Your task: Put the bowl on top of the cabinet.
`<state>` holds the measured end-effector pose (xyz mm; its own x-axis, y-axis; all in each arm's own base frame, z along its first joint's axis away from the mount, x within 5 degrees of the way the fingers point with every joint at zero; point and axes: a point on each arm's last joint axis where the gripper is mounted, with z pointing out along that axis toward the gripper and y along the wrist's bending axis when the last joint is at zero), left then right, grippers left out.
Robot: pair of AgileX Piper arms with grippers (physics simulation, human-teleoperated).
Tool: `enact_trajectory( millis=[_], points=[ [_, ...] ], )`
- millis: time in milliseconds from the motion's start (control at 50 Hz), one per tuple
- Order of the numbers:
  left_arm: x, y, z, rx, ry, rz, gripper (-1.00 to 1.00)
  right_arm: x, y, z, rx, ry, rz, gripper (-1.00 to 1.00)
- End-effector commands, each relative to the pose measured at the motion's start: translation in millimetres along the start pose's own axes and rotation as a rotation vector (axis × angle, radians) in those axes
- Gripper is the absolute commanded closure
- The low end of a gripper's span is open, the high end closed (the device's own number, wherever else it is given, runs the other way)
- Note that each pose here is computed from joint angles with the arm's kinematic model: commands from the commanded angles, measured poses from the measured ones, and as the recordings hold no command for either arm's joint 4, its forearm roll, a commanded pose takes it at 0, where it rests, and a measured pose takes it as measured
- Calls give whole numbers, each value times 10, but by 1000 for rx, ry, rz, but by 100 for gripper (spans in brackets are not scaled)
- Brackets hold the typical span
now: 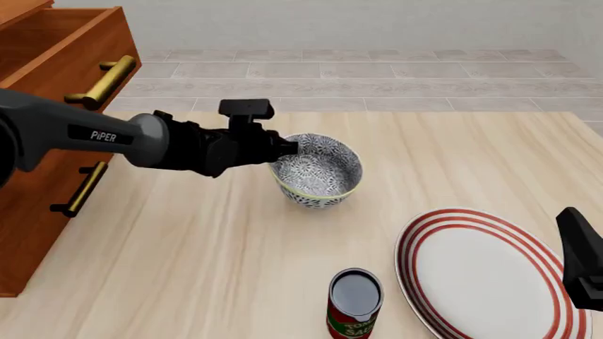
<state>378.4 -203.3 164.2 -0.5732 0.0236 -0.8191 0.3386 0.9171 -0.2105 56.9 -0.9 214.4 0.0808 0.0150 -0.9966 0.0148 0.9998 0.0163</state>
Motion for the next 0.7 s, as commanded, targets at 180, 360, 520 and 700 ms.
enact_trajectory(
  millis=[180, 360, 520, 700],
  points=[
    [-293, 251, -266, -51, -49, -18, 100, 0, 0, 0, 0, 0, 0, -100],
    [-439, 313, -546, -68, -76, -50, 100, -9, 3, -1, -5, -1, -4, -100],
    [-521, 214, -755, -48, -99, -58, 100, -21, 2, -3, -4, -3, -2, -100],
    [-656, 195, -1006, -44, -132, -100, 100, -28, 2, -7, -3, -5, 2, -100]
  ],
)
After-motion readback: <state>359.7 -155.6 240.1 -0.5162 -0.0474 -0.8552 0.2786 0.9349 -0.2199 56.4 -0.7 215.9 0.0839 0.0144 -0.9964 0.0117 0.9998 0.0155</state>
